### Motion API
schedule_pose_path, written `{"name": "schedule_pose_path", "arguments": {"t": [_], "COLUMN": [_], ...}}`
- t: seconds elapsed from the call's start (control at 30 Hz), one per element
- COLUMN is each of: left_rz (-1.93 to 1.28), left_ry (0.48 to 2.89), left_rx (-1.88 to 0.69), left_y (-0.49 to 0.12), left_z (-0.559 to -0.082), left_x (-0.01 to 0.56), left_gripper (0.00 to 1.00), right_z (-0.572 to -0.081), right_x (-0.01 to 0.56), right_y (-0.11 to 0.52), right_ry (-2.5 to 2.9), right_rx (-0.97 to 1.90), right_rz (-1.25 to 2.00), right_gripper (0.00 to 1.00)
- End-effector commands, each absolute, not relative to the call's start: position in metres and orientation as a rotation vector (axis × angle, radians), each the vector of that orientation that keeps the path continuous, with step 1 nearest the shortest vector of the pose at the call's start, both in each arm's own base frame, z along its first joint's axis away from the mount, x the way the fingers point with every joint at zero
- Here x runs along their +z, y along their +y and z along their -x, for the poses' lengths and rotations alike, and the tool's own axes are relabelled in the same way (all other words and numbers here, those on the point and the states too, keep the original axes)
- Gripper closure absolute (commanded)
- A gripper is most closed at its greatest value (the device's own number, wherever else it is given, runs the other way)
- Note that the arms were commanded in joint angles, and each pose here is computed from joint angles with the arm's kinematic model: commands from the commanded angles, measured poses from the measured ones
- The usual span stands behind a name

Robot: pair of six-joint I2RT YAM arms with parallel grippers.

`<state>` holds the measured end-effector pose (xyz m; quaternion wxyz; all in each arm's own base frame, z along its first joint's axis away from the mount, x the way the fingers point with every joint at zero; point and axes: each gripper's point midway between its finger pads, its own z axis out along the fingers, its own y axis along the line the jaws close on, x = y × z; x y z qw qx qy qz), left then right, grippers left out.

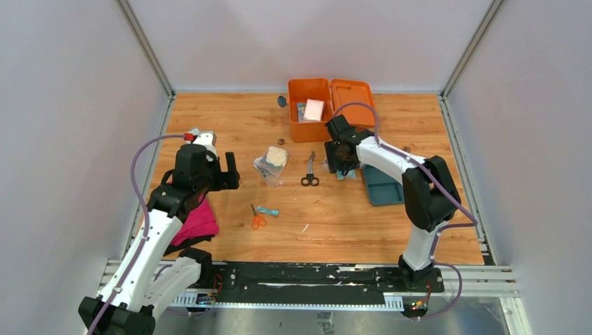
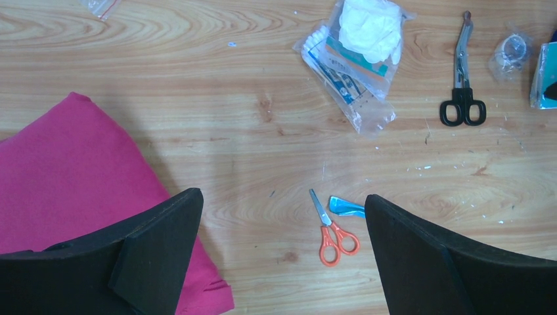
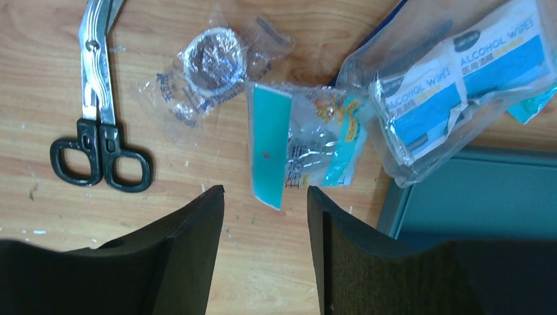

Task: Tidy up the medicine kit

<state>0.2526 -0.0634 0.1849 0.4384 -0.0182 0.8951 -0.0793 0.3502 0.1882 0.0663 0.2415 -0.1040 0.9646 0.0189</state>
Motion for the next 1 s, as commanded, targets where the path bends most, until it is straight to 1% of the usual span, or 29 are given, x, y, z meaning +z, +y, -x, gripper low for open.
{"name": "schedule_pose_path", "arguments": {"t": [0.0, 0.07, 0.17, 0.27, 0.37, 0.4, 0.43, 0.47, 0.57, 0.63, 0.67, 0.77, 0.87, 0.93, 0.97], "left_rz": [0.012, 0.011, 0.01, 0.015, 0.026, 0.037, 0.063, 0.083, 0.126, 0.14, 0.145, 0.153, 0.155, 0.159, 0.161], "left_ry": [2.22, 2.219, 2.218, 2.208, 2.176, 2.162, 2.146, 2.132, 2.072, 2.048, 2.041, 2.051, 2.079, 2.086, 2.088], "left_rx": [-0.219, -0.219, -0.221, -0.218, -0.23, -0.238, -0.252, -0.286, -0.41, -0.497, -0.532, -0.591, -0.602, -0.6, -0.6], "left_y": [-0.069, -0.069, -0.069, -0.068, -0.067, -0.067, -0.068, -0.071, -0.086, -0.098, -0.103, -0.113, -0.117, -0.117, -0.117], "left_z": [-0.253, -0.253, -0.253, -0.252, -0.25, -0.25, -0.249, -0.249, -0.253, -0.257, -0.259, -0.264, -0.268, -0.27, -0.27], "left_x": [0.185, 0.185, 0.186, 0.188, 0.2, 0.205, 0.209, 0.213, 0.222, 0.224, 0.223, 0.217, 0.208, 0.205, 0.203], "left_gripper": [0.0, 0.0, 0.0, 0.0, 0.0, 0.0, 0.0, 0.0, 0.0, 0.0, 0.0, 0.0, 0.0, 0.0, 0.0], "right_z": [-0.364, -0.366, -0.367, -0.366, -0.365, -0.365, -0.365, -0.365, -0.365, -0.365, -0.365, -0.366, -0.369, -0.37, -0.371], "right_x": [0.071, 0.066, 0.064, 0.062, 0.06, 0.059, 0.06, 0.06, 0.062, 0.062, 0.06, 0.052, 0.043, 0.038, 0.035], "right_y": [0.186, 0.185, 0.18, 0.179, 0.179, 0.179, 0.18, 0.181, 0.185, 0.187, 0.188, 0.189, 0.189, 0.188, 0.188], "right_ry": [2.605, 2.61, 2.608, 2.609, 2.615, 2.617, 2.617, 2.616, 2.607, 2.608, 2.611, 2.626, 2.642, 2.646, 2.647], "right_rx": [-0.05, -0.073, -0.115, -0.13, -0.126, -0.126, -0.122, -0.115, -0.079, -0.066, -0.063, -0.066, -0.089, -0.105, -0.112], "right_rz": [0.306, 0.305, 0.3, 0.302, 0.311, 0.314, 0.315, 0.314, 0.311, 0.316, 0.323, 0.343, 0.355, 0.352, 0.352], "right_gripper": [0.46, 0.51, 0.63, 0.72, 0.82, 0.84, 0.84, 0.81, 0.64, 0.57, 0.55, 0.53, 0.55, 0.59, 0.65]}}
